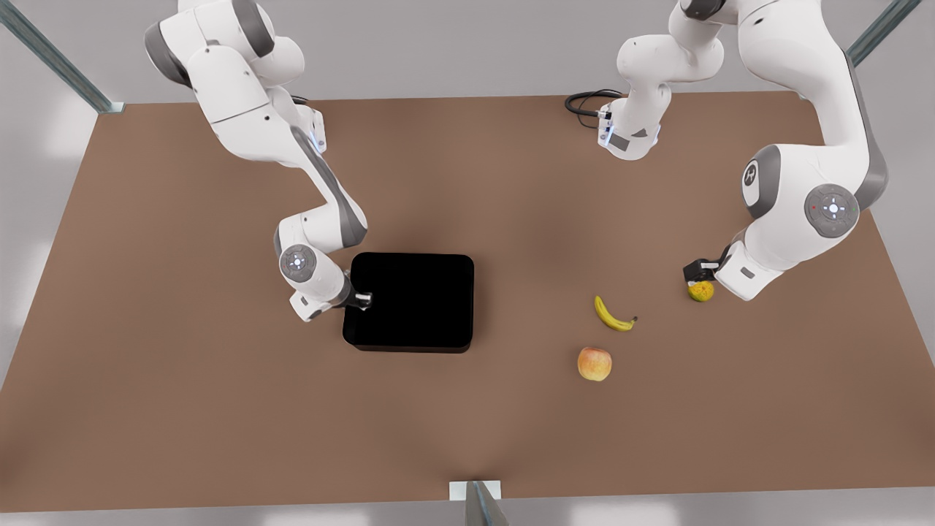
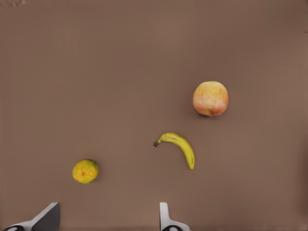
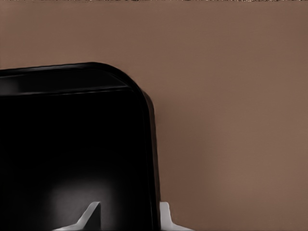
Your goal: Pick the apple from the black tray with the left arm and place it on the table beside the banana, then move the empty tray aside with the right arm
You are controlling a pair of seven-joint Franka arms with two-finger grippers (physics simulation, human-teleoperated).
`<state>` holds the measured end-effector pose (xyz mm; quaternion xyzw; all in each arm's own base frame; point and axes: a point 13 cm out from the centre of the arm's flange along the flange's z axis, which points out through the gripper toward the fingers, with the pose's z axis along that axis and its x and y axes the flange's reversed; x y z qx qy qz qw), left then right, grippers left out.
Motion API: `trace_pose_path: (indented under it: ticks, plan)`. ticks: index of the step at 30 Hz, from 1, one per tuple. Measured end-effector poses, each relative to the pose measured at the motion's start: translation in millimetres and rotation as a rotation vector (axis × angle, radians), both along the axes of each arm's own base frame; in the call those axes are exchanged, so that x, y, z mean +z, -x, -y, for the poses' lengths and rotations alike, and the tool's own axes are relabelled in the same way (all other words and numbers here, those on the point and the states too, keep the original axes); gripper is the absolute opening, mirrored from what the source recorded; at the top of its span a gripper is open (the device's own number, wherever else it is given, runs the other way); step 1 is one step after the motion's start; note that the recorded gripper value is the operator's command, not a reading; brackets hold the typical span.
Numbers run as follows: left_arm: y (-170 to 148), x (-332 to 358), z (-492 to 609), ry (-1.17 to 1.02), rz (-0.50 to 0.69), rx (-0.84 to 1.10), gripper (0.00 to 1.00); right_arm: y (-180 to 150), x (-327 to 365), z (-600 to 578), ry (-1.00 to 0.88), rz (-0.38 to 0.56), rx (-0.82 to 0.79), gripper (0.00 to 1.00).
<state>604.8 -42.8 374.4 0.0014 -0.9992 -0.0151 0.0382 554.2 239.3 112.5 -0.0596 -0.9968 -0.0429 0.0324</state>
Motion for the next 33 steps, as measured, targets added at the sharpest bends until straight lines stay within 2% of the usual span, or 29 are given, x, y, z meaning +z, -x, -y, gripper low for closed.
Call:
trace_pose_path:
  ticks: [2, 4, 5, 19, 22, 24, 33]
  plan:
    - [-0.3, -2.1, 0.0, 0.001, -0.003, -0.01, 1.0, -1.0, -1.0, -0.1, -0.002, 0.006, -0.001, 0.48]
    - [-0.6, -3.4, 0.0, 0.001, -0.005, -0.019, 1.0, -2.0, -1.3, -0.3, -0.004, 0.012, 0.0, 0.36]
    - [-0.7, -3.6, 0.0, 0.002, -0.005, -0.023, 1.0, -2.5, -1.2, -0.5, -0.005, 0.015, 0.0, 0.34]
    - [-1.1, -4.3, 0.1, 0.005, -0.006, -0.061, 1.0, -2.3, -10.1, -0.5, -0.005, 0.016, 0.012, 0.3]
    - [-1.0, -4.4, 0.1, 0.005, -0.006, -0.066, 1.0, -2.2, -12.3, -1.1, -0.007, 0.016, 0.016, 0.18]
    - [-1.0, -4.7, 0.1, 0.006, -0.007, -0.069, 1.0, -2.6, -12.5, -1.7, -0.01, 0.018, 0.019, 0.14]
    - [-0.8, -3.2, 0.0, 0.006, -0.006, -0.079, 1.0, -8.5, 29.7, -1.4, -0.024, 0.047, 0.047, 0.11]
